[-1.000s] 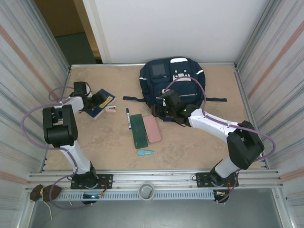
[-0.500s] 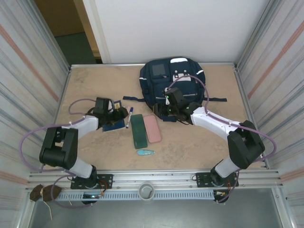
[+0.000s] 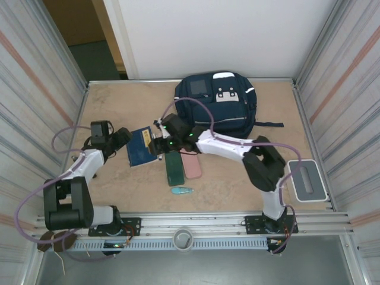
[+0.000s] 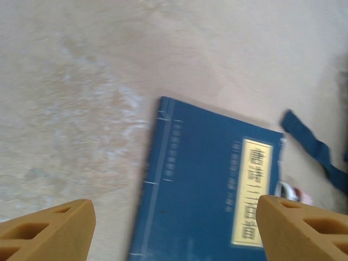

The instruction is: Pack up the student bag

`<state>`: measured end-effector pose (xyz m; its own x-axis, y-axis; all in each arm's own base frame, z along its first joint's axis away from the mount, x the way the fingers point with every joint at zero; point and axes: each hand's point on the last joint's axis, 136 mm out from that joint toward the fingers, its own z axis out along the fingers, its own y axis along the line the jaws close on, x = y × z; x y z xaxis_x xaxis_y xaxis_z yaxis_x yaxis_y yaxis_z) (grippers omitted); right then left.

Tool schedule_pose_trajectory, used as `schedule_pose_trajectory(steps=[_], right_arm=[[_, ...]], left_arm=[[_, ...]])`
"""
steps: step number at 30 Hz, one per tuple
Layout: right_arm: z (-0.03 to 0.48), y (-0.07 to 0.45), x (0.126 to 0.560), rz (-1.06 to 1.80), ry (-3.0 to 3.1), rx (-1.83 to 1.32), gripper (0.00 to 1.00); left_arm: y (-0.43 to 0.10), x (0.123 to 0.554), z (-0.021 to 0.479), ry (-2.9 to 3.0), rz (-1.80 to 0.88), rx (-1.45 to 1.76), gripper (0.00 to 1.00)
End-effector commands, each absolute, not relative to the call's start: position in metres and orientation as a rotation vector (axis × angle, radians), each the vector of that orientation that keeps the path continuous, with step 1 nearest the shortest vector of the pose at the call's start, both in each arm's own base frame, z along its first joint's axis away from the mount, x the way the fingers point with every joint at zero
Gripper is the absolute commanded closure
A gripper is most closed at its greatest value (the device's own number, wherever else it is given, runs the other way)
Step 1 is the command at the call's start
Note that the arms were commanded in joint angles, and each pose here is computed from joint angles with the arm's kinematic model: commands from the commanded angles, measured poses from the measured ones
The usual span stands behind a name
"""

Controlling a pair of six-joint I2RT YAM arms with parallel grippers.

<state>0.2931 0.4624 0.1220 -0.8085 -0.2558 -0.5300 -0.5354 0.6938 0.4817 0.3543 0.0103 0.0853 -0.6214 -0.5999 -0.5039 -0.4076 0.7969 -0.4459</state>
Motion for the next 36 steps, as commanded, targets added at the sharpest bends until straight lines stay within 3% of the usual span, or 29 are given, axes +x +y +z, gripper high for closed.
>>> schedule_pose_trajectory(steps=[1,13,20,26,36], right_arm=[[0.096,0.466,0.302,0.760,2.556,-0.578,0.42],[0.033,0.479,0.327,0.575,2.655,-0.535,0.46],[0.031,0.489,0.334,0.559,2.660,-0.531,0.49],[0.021,0.478,0.337,0.395,2.686,-0.502,0.49],[0.010,0.508,0.331,0.549,2.731,-0.488,0.50]], left_arm=[[0.005,0.353,0.075,2.354,-0.446,-0.712,0.22],[-0.009,0.342,0.041,2.440,-0.528,-0.719,0.24],[-0.022,0.330,0.025,2.459,-0.623,-0.740,0.38],[-0.022,0.326,0.022,2.447,-0.624,-0.754,0.43],[-0.033,0.322,0.017,2.443,-0.684,-0.764,0.58]])
